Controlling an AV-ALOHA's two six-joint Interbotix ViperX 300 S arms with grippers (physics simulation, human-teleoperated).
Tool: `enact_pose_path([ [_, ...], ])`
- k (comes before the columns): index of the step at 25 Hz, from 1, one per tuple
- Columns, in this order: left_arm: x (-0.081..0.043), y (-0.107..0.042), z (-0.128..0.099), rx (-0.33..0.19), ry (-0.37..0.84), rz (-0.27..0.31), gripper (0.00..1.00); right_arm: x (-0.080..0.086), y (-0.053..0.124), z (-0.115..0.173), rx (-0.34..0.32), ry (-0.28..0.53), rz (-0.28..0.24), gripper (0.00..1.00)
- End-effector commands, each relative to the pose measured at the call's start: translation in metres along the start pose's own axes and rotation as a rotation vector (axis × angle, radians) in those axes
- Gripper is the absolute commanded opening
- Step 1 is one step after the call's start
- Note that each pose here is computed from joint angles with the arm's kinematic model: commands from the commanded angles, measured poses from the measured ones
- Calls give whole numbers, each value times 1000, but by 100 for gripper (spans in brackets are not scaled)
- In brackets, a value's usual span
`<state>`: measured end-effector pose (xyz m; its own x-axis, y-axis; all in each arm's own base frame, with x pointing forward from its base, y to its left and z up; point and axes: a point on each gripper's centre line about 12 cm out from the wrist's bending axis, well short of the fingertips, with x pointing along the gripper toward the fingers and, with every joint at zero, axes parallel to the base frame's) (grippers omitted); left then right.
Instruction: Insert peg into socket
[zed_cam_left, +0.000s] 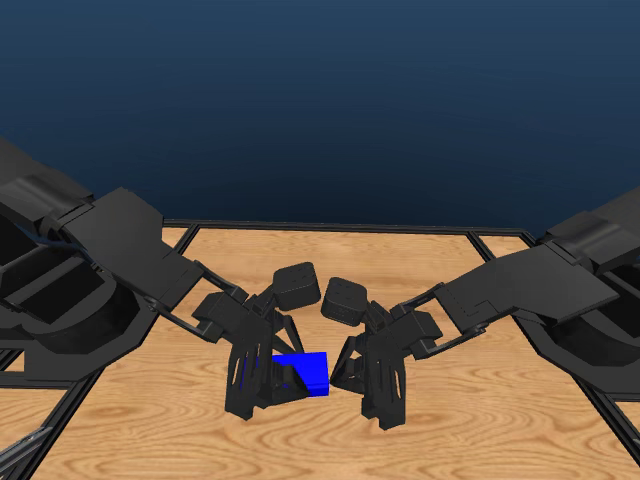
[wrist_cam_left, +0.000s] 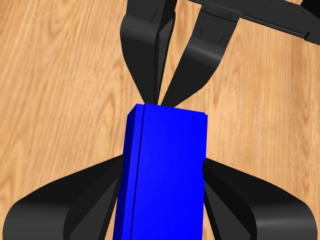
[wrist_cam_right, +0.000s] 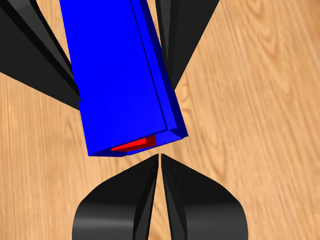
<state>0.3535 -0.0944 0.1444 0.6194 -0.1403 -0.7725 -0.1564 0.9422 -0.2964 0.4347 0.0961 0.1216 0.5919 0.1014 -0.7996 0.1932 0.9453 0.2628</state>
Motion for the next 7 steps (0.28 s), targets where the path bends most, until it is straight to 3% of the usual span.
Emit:
enact_pose_path([
  [1, -11, -8, 14, -11, -66, -42, 0, -15, -4, -2, 55, -38, 28, 0],
  [2, -12, -8, 14, -15, -72, -48, 0, -14, -6, -7, 71, -27, 24, 0],
  [4, -10, -7, 11, -17, -64, -44, 0, -22, -13, -11, 121, -82, 64, 0],
  [6, -9, -6, 10, -23, -75, -55, 0, -29, -11, -9, 150, -193, 148, 0],
  [7, -9, -6, 12, -22, -86, -63, 0, -34, -10, -8, 153, -249, 183, 56],
])
